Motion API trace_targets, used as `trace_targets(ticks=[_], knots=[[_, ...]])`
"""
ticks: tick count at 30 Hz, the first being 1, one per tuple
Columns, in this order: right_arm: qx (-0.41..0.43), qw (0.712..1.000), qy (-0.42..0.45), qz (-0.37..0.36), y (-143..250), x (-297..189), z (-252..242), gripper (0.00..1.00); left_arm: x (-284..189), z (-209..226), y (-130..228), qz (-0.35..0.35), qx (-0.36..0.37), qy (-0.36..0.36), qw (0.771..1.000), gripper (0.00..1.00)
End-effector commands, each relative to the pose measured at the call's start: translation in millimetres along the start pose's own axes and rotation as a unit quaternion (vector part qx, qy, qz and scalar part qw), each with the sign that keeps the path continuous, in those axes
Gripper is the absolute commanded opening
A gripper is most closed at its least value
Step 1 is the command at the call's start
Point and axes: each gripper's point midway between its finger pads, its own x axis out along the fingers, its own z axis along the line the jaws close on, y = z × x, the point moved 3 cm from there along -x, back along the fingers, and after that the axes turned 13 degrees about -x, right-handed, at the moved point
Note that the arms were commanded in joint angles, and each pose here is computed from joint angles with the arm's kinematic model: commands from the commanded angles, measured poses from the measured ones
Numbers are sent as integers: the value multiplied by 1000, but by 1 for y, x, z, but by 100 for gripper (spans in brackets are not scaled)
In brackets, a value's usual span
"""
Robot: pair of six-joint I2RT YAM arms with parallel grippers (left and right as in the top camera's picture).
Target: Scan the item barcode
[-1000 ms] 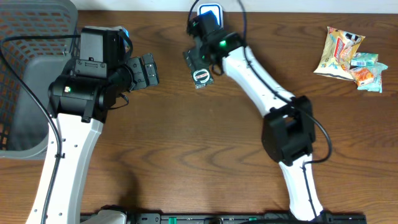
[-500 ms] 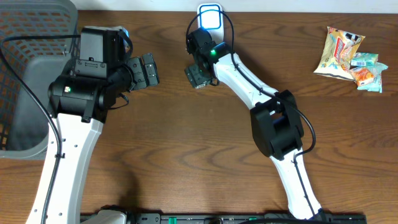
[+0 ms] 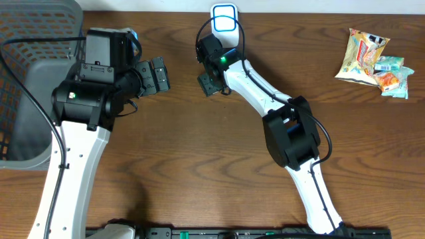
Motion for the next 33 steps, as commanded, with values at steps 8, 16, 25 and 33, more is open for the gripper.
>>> trace_targets(ticks=[8,16,25,33], knots=[[30,995,41,-84,-46,-47,-39,59,-2,1,-3,-6,3,-4,1000,98],[69,966,83,-233,-109,-104,-95,59,-2,1,-3,-6,3,-4,1000,98],[96,911,130,-380,-151,-137,-144,59,-2,1,-3,-6,3,-4,1000,98],[106,902,149,-392,-153,-134,-155,59,-2,1,-3,-6,3,-4,1000,98]])
